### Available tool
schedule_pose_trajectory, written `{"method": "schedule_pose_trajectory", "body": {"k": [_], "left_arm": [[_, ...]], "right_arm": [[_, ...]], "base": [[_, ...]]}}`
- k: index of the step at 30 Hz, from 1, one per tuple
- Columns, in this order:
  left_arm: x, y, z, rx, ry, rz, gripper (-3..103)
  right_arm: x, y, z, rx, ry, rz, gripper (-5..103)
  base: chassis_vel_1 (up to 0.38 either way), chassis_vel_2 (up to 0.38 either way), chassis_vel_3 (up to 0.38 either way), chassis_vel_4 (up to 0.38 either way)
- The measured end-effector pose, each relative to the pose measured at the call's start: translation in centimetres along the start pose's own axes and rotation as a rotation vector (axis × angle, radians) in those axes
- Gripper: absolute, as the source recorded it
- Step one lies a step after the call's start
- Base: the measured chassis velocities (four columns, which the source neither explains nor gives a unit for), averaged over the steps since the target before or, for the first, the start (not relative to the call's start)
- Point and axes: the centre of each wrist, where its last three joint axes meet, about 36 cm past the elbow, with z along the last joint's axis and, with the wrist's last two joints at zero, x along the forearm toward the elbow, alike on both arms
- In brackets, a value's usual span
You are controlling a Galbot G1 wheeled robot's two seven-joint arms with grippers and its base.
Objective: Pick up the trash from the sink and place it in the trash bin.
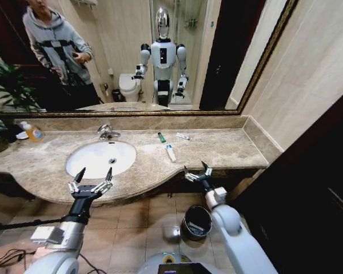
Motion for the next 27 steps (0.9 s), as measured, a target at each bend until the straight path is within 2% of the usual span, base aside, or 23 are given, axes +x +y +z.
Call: {"method": "schedule_pose_trajectory", "body": {"k": [7,18,21,24,27], "left_arm": [[0.0,0.0,0.0,0.0,0.0,0.0,100],[0.0,0.0,0.0,0.0,0.0,0.0,100],[0.0,0.0,0.0,0.0,0.0,0.0,100],[0.0,0.0,0.0,0.0,0.0,0.0,100],[0.0,0.0,0.0,0.0,0.0,0.0,100]], "right_arm": [[-5.6,2.4,0.8,0.003,0.005,-0.079,100],[-9.1,3.7,2.4,0.027,0.072,-0.092,102],[-9.5,3.6,2.5,0.031,0.091,-0.08,100],[-9.8,3.2,2.4,0.04,0.098,-0.072,89],[-10.0,2.8,2.6,0.047,0.104,-0.066,85]], "base": [[0.0,0.0,0.0,0.0],[0.0,0.0,0.0,0.0],[0.0,0.0,0.0,0.0],[0.0,0.0,0.0,0.0],[0.0,0.0,0.0,0.0]]}}
